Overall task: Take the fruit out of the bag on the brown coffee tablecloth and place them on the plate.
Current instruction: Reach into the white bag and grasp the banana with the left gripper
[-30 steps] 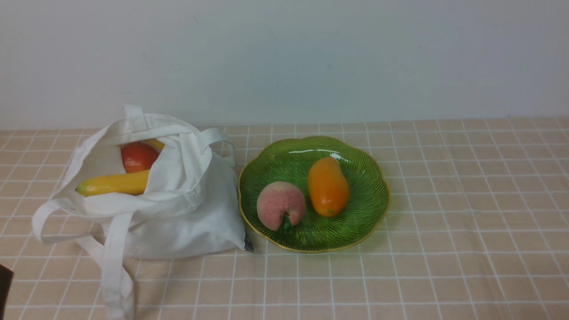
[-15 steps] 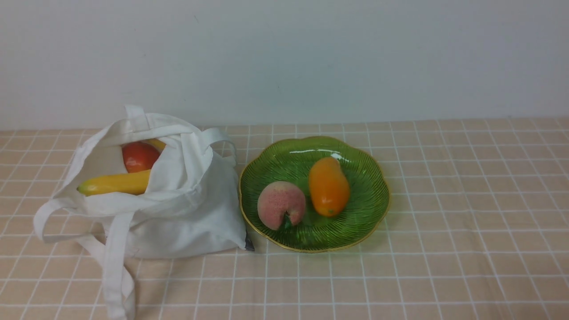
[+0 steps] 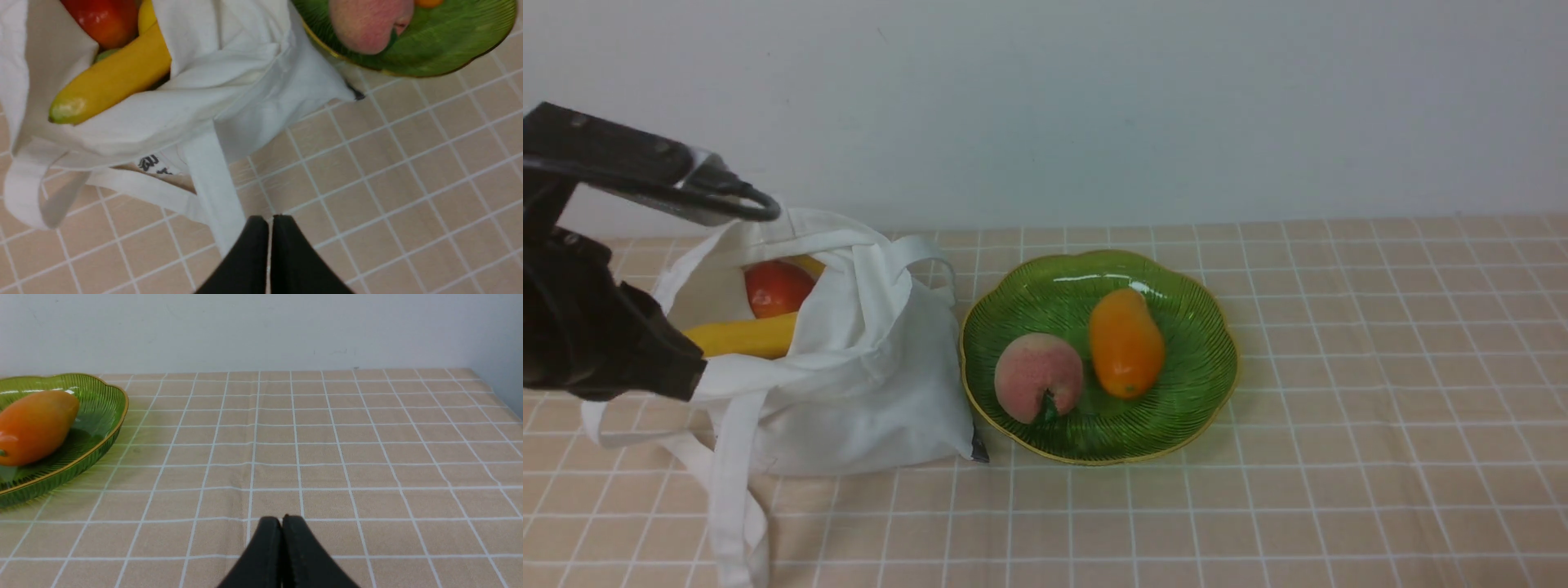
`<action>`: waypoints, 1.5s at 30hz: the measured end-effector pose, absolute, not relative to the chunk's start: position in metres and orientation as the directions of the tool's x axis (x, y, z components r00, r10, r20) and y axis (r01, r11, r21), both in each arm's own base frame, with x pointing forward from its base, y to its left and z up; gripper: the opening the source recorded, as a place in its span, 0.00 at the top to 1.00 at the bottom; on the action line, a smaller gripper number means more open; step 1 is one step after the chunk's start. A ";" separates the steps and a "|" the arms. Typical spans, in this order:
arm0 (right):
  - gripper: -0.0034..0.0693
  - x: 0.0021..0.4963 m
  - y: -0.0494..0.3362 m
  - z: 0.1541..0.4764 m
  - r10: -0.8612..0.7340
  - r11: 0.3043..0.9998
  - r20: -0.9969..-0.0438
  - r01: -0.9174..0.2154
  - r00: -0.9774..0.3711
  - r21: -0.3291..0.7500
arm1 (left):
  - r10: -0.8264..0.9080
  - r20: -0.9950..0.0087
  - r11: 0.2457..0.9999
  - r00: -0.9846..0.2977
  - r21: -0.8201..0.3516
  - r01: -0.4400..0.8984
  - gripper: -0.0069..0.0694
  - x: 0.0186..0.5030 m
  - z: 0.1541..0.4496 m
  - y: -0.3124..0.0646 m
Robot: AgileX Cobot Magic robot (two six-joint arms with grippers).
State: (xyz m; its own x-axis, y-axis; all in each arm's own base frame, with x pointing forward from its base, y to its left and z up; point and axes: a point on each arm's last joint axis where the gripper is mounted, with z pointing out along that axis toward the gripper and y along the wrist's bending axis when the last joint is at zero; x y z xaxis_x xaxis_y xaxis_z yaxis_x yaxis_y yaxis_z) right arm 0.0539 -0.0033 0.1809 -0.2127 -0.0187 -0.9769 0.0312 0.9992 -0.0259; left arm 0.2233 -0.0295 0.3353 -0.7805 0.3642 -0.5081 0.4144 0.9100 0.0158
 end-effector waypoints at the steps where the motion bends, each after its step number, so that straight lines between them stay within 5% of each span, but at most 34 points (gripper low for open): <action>1: 0.97 0.054 -0.003 0.181 -0.019 0.999 -0.977 0.031 -0.213 -0.026 | 0.378 -0.480 0.908 -0.792 0.023 0.419 0.92 0.232 0.332 -0.029; 9: 0.97 0.054 -0.003 0.181 -0.019 0.999 -0.977 0.031 -0.213 -0.026 | 0.438 -0.339 0.895 -0.833 0.080 0.438 0.75 0.292 0.306 -0.024; 14: 0.97 0.054 -0.003 0.181 -0.019 0.999 -0.977 0.031 -0.213 -0.026 | 0.477 -0.297 0.879 -0.827 0.152 0.452 0.48 0.328 0.280 -0.020; 18: 0.97 0.054 -0.003 0.181 -0.019 0.999 -0.977 0.031 -0.213 -0.026 | 0.506 -0.270 0.862 -0.819 0.197 0.467 0.35 0.344 0.261 -0.017; 28: 0.97 0.054 -0.003 0.181 -0.019 0.999 -0.977 0.031 -0.213 -0.026 | 0.537 -0.254 0.834 -0.804 0.304 0.461 0.32 0.364 0.239 -0.009; 45: 0.97 0.054 -0.003 0.181 -0.019 0.999 -0.977 0.031 -0.213 -0.026 | 0.493 -0.242 0.858 -0.836 0.293 0.422 0.32 0.370 0.228 -0.008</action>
